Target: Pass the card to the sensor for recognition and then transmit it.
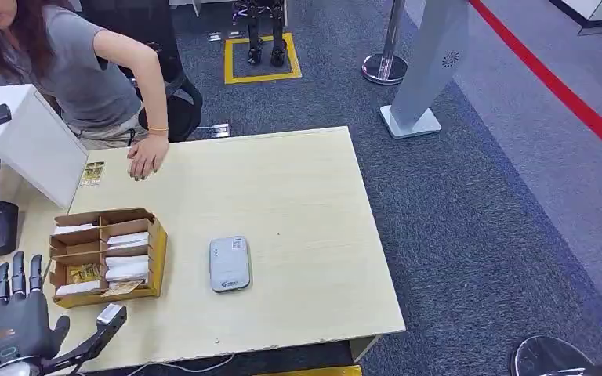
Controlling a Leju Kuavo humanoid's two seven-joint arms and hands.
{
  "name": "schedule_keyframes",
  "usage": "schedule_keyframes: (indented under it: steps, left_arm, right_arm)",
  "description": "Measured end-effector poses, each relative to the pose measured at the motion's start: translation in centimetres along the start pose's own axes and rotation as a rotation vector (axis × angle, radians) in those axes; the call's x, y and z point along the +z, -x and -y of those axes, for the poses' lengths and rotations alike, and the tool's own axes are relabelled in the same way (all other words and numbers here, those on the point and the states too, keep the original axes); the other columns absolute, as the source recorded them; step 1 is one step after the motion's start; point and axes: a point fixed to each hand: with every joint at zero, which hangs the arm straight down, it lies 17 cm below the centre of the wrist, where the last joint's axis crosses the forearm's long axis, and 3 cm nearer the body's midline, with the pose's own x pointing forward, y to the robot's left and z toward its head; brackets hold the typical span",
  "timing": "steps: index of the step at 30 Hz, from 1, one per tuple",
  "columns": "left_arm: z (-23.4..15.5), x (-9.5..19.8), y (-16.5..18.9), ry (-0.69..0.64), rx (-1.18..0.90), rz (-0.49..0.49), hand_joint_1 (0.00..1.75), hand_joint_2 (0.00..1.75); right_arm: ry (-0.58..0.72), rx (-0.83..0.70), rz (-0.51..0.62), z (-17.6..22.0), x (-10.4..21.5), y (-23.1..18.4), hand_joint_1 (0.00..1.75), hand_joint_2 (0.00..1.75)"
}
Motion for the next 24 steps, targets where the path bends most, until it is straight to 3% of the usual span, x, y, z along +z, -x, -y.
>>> schedule_keyframes:
  steps: [8, 24]
  left_arm:
    - [2.3, 1.3, -2.6, 0.087, -0.011, 0.132, 0.00, 1.75]
    - [2.6, 1.1, -3.9, 0.083, 0.015, 0.167, 0.00, 1.75]
  right_arm:
    - [0.005, 0.001, 0.002, 0.2, 0.0, 0.0, 0.00, 0.00]
    - [0.008, 0.001, 0.000, 0.4, 0.0, 0.1, 0.00, 0.00]
